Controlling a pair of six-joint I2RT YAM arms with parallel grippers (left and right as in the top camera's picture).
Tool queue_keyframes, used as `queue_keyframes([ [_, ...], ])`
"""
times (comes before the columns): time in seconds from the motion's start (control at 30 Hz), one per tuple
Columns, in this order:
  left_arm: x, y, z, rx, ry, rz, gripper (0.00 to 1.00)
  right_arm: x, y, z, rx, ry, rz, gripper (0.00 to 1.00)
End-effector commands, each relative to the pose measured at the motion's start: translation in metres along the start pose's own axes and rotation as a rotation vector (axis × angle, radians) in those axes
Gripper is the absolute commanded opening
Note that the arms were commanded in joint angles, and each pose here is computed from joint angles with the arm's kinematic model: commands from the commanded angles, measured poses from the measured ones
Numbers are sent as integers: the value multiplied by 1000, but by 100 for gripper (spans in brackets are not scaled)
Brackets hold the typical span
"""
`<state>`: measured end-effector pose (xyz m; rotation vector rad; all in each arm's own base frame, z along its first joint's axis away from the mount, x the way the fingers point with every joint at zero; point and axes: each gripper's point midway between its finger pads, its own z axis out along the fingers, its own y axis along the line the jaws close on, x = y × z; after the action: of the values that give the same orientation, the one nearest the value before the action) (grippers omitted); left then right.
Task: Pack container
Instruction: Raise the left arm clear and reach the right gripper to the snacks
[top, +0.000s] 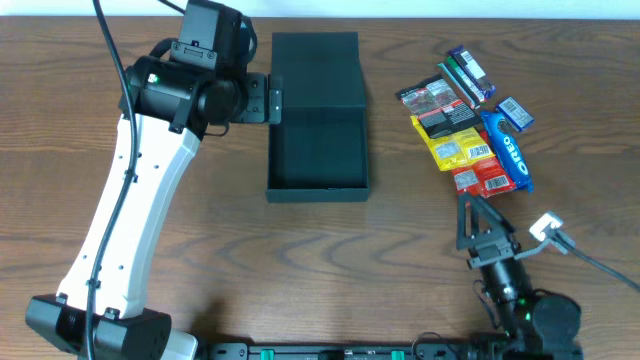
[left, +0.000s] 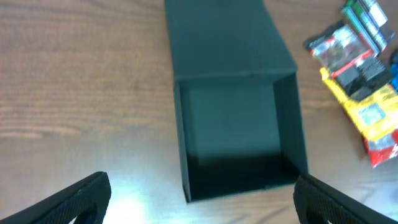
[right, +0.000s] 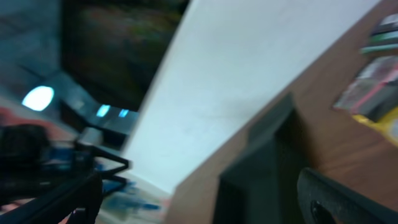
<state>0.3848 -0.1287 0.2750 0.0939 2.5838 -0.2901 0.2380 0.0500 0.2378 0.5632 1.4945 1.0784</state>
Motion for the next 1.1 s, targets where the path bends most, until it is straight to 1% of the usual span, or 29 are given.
queue_keyframes([
  [0.0, -7, 1, 3, -1, -22, 20, 96, -21, 13, 14, 49, -2, -164, 99],
  [0.07, -12, 1, 4, -7, -41, 21, 95, -29, 16, 31, 91, 46, -241, 99],
  [0.17, -17, 11, 5, -62, -64, 20, 95, -41, 14, 64, 163, 137, -341, 99],
  [0.33, -21, 26, 5, -151, -81, 16, 95, -55, -11, 121, 318, 346, -497, 99],
  [0.43, -22, 33, 3, -187, -87, 15, 95, -70, -40, 147, 479, 444, -570, 99],
  [0.57, -20, 36, 4, -204, -80, 13, 95, -85, -79, 170, 716, 595, -764, 99],
  [0.63, -19, 36, 5, -205, -73, 11, 95, -84, -91, 180, 799, 656, -873, 99],
  [0.7, -16, 37, 5, -209, -61, 12, 95, -77, -101, 194, 882, 716, -1053, 99],
  [0.77, -13, 38, 5, -212, -49, 12, 95, -64, -109, 204, 915, 771, -1201, 99],
  [0.83, -11, 38, 5, -214, -40, 12, 95, -45, -117, 210, 891, 837, -1248, 99],
  [0.9, -9, 39, 5, -216, -34, 12, 95, -31, -127, 212, 891, 878, -1252, 99],
  [1.07, -10, 43, 4, -238, -37, 15, 95, -8, -161, 215, 990, 945, -1327, 98],
])
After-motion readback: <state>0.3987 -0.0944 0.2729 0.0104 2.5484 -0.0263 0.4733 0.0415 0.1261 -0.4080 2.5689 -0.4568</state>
